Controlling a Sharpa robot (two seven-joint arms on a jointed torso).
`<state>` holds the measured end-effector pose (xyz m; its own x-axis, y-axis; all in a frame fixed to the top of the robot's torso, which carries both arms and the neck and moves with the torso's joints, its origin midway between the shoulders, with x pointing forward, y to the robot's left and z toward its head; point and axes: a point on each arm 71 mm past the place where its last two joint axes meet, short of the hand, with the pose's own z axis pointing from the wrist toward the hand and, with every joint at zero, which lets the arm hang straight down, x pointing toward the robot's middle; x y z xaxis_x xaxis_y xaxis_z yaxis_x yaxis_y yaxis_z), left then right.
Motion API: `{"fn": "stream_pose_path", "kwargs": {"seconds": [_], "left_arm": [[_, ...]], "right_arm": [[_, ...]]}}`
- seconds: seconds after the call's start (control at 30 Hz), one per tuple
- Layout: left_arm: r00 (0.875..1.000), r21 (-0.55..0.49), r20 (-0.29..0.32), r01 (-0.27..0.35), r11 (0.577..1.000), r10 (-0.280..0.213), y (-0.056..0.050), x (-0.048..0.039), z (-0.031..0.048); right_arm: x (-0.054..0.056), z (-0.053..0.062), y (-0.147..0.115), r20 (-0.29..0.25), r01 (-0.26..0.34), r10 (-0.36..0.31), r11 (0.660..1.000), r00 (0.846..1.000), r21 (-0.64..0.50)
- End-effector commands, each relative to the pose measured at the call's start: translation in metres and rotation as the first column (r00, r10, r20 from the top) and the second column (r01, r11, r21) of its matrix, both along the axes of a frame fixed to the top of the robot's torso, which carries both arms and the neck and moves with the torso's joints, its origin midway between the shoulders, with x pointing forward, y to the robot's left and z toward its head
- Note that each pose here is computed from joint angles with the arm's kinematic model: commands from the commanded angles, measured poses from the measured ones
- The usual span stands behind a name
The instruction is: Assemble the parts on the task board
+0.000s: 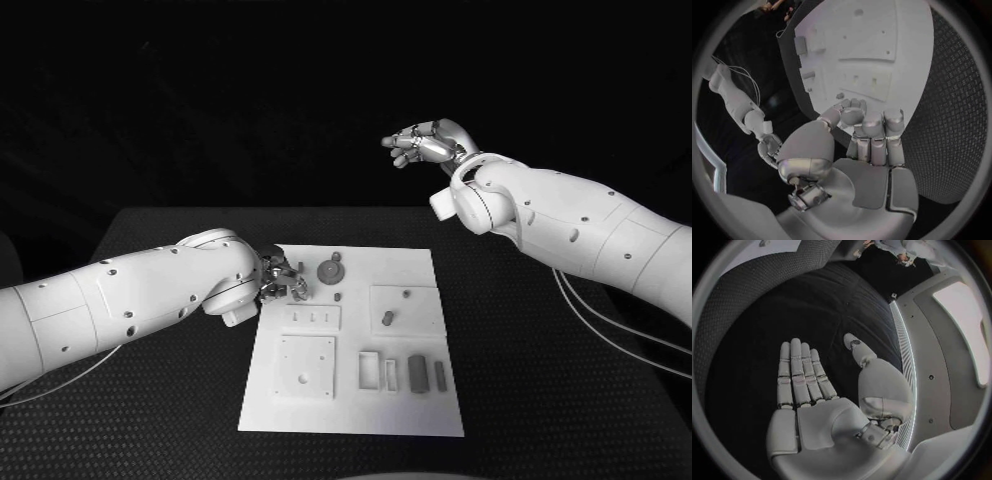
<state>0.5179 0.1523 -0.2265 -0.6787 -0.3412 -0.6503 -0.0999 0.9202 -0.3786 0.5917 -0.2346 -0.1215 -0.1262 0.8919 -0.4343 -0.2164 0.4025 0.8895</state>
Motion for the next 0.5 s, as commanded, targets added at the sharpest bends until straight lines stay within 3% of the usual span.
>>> {"fn": "stream_pose_path", "kwargs": {"seconds": [0.03, 0.3, 0.5], "left_arm": [[1.000, 0.012, -0.025, 0.015, 1.000, -0.015, -0.002, -0.0020, -0.0033], [0.997, -0.005, -0.060, 0.039, 0.999, -0.039, -0.011, -0.0061, -0.0057], [0.998, -0.006, -0.059, 0.032, 0.999, -0.032, -0.012, -0.0050, -0.0103]], "right_arm": [[-0.001, 0.000, 0.006, -0.008, -0.050, 0.050, 0.999, 0.999, 0.010], [0.000, -0.001, 0.009, -0.016, -0.057, 0.057, 0.998, 0.998, 0.009], [0.000, -0.001, 0.012, -0.016, -0.061, 0.061, 0.998, 0.998, 0.007]]}}
